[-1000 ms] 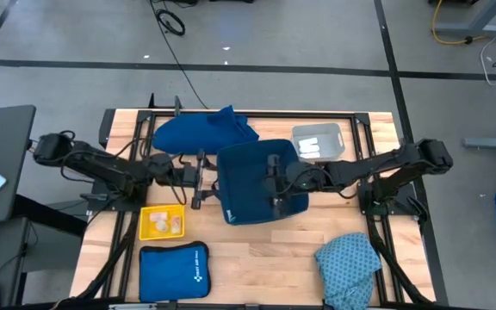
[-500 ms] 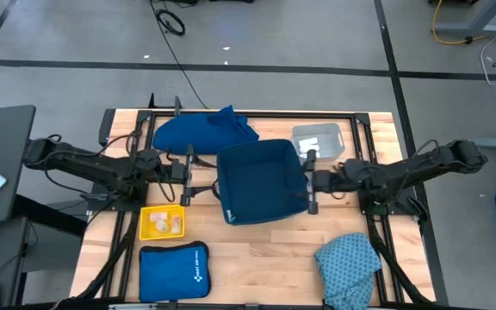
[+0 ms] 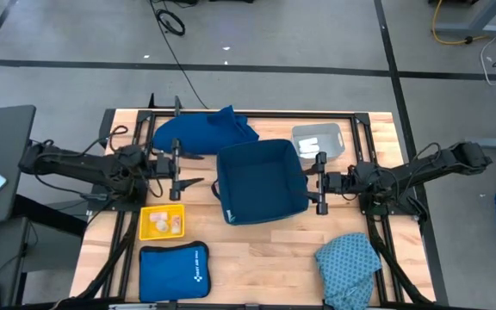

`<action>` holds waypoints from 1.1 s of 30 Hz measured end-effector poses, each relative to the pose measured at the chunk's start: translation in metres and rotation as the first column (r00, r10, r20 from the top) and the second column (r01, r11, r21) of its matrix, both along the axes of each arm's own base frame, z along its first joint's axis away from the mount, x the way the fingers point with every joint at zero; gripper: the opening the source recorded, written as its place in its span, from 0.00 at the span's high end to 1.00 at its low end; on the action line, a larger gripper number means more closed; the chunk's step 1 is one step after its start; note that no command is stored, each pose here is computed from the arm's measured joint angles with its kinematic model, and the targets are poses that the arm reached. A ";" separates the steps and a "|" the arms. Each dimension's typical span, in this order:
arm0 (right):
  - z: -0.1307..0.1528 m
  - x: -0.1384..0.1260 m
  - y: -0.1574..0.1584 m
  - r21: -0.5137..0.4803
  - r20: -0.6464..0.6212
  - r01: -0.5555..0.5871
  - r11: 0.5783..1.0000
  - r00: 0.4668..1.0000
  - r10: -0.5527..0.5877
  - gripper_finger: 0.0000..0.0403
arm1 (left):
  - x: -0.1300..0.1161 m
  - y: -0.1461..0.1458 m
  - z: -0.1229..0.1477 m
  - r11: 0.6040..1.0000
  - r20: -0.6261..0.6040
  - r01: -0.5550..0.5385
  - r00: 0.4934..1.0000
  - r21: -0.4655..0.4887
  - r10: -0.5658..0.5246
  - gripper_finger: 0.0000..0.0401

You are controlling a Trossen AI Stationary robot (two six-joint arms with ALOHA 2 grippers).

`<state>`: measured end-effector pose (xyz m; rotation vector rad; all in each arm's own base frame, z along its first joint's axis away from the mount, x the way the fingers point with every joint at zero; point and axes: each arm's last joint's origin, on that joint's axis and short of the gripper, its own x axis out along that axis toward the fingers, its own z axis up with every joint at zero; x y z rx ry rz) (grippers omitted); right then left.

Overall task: Pick & place medical supplies in basket/bin
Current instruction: Put the light blue patient gown into the blue bin

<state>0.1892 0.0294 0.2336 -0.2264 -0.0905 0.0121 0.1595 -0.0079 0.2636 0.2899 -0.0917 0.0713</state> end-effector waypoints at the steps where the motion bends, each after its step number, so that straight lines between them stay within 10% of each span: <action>1: 0.000 0.000 0.000 0.000 0.000 0.000 1.000 1.000 0.000 0.43 | -0.004 0.000 0.001 1.000 0.004 0.006 1.000 0.001 -0.006 0.29; 17: -0.001 0.000 0.000 0.062 -0.008 -0.003 0.998 1.000 0.003 0.43 | -0.065 -0.003 -0.029 0.998 0.253 0.035 0.967 -0.043 -0.023 0.29; 33: -0.005 0.000 0.001 0.119 -0.048 0.022 0.993 0.999 -0.017 0.43 | -0.063 0.001 -0.066 0.993 0.161 -0.077 0.983 -0.088 0.091 0.29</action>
